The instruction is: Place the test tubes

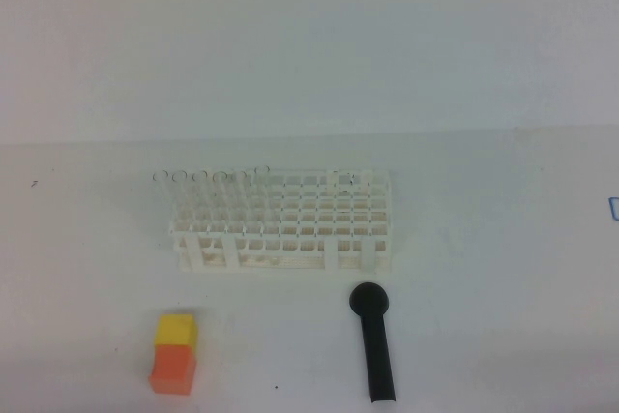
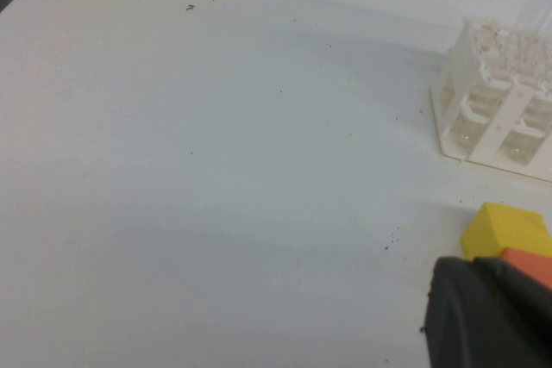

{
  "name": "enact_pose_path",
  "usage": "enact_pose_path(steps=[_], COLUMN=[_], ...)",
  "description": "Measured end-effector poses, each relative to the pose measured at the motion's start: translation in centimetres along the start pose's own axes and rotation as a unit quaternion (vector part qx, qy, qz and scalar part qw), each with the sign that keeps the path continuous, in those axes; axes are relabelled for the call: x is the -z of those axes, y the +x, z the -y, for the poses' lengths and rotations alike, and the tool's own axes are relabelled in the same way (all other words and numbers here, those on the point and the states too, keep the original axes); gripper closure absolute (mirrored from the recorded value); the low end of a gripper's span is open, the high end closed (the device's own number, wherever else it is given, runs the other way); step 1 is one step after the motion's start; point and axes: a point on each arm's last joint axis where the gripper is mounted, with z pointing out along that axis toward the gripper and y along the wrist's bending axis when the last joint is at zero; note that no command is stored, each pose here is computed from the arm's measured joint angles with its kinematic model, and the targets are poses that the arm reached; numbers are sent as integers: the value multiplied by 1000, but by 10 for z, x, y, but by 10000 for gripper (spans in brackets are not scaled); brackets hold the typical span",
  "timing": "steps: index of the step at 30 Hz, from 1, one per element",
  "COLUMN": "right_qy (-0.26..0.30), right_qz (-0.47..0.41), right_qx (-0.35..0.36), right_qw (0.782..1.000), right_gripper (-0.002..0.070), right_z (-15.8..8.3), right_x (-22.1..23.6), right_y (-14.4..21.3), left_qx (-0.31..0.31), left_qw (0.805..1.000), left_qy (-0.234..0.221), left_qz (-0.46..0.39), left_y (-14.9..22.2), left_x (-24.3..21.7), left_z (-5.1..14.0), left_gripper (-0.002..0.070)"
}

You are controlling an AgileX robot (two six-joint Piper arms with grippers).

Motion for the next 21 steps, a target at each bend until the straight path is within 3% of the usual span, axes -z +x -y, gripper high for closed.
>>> enact_pose_path(steps=[21], right_qy=[0], right_qz=[-3], right_qx=[8], right_qw=[1000], right_gripper=[678], right_z=[0], right_x=[0], right_y=[0], left_qx=[0], left_qw=[1000], left_qy=[0], left_qz=[0], left_y=[0], left_x=[0], left_z=[0], left_gripper=[676])
